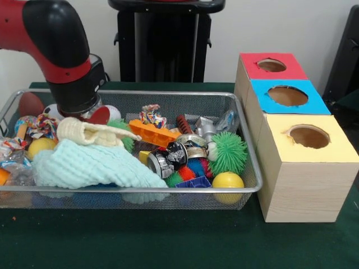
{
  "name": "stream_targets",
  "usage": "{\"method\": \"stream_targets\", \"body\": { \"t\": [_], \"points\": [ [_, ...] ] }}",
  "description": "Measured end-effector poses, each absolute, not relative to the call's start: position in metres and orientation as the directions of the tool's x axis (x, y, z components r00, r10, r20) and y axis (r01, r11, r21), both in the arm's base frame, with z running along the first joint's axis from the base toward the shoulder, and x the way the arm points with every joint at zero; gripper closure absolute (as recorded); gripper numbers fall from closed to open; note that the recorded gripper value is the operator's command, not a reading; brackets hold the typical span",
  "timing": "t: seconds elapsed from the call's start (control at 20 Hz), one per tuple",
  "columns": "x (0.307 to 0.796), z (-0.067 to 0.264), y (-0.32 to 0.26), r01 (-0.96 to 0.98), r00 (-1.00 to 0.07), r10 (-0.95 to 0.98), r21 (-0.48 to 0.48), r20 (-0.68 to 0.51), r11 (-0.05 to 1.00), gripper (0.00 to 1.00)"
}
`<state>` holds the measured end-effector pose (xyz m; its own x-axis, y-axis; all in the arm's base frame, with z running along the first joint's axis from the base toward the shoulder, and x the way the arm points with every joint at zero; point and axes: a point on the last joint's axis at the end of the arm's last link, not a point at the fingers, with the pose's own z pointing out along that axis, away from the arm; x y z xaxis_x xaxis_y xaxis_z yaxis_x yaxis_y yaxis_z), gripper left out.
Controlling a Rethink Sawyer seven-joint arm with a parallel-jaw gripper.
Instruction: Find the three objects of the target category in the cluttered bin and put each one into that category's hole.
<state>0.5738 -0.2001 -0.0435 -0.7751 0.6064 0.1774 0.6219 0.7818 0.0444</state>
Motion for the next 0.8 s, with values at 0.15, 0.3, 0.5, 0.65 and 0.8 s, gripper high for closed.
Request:
{"method": "stream_targets", "body": {
  "t": [0.15, 0.3, 0.5, 0.65, 0.8],
  "points": [
    [0.5741, -0.0434, -0.2016, 0.608, -0.786, 0.589, 0.056, 0.188, 0.792, 0.0],
    [0.5747, -0.043, -0.2046, 0.585, -0.802, 0.563, 0.075, 0.199, 0.807, 0.0],
    [0.5749, -0.0422, -0.2068, 0.569, -0.814, 0.543, 0.092, 0.207, 0.817, 0.0],
    [0.5747, -0.0421, -0.2074, 0.562, -0.818, 0.536, 0.096, 0.208, 0.821, 0.0],
    [0.5751, -0.0424, -0.2068, 0.549, -0.828, 0.523, 0.099, 0.203, 0.83, 0.0]
  ]
}}
